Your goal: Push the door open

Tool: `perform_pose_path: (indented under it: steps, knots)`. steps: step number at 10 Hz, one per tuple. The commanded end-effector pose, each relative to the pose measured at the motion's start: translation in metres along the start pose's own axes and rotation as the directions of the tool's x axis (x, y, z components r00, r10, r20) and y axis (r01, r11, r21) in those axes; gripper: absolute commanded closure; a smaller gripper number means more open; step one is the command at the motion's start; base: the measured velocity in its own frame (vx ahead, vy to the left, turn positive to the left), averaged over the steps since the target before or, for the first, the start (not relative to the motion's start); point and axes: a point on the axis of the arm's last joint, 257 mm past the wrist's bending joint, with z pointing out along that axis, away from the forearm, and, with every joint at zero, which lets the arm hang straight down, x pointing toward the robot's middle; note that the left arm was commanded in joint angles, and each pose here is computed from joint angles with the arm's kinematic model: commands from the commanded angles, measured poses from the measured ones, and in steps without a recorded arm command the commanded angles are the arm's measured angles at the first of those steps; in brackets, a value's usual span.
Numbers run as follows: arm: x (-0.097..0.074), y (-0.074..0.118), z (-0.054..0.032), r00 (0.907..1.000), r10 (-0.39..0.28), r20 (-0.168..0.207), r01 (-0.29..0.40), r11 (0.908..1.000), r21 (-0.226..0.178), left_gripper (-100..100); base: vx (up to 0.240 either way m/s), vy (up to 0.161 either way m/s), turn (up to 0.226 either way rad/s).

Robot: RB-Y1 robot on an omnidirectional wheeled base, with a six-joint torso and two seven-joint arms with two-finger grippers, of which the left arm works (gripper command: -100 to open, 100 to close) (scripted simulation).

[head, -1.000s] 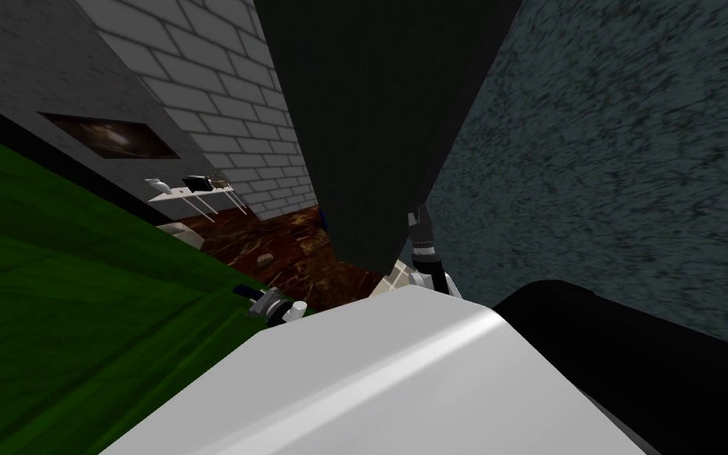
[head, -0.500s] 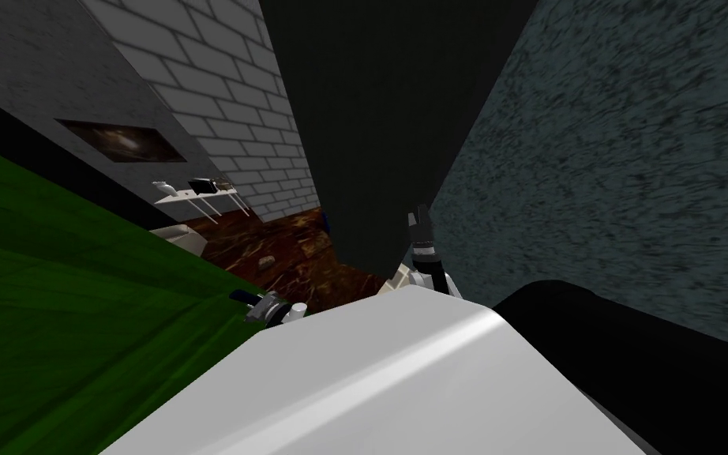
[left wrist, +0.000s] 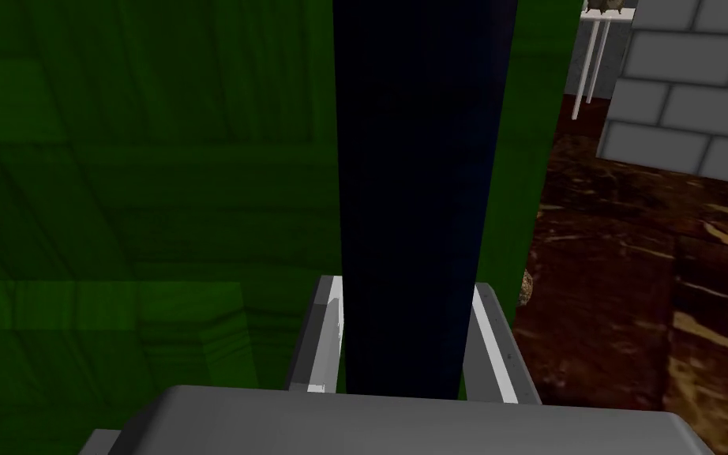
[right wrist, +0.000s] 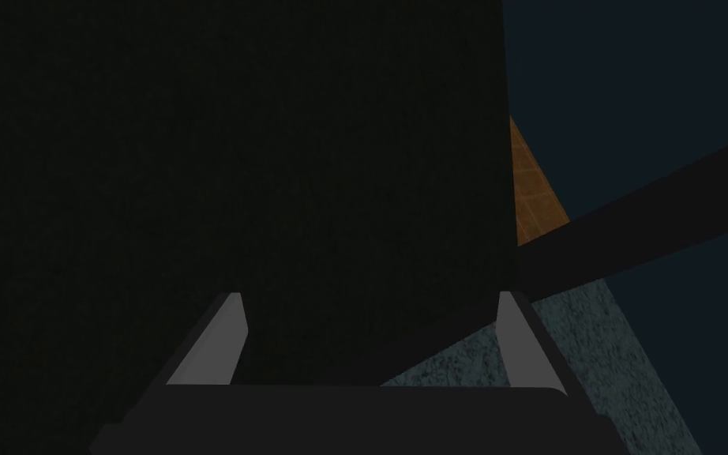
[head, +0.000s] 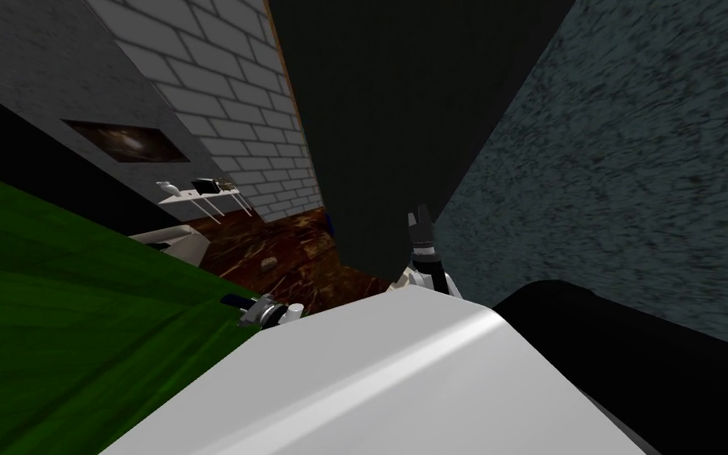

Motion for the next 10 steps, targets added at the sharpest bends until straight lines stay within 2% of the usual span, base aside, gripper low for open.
perform_pose_path:
  steps: [1, 2, 3, 5, 10]
  knots:
    - [0.011, -0.012, 0.0057, 0.9996, 0.003, -0.028, -0.002, 0.9997, 0.025, 100, 0.108, 0.107, 0.007]
    - [0.011, -0.012, 0.0057, 0.9996, 0.003, -0.028, -0.002, 0.9997, 0.025, 100, 0.055, 0.052, 0.018]
    - [0.017, -0.030, 0.0151, 0.9989, 0.009, -0.046, -0.006, 0.9976, 0.069, 100, 0.115, 0.105, 0.020]
    - [0.022, -0.044, 0.0207, 0.9983, 0.013, -0.057, -0.007, 0.9942, 0.108, 100, 0.156, 0.148, 0.035]
    - [0.027, -0.076, 0.0261, 0.9975, 0.017, -0.068, -0.003, 0.9791, 0.203, 100, 0.154, 0.153, 0.043]
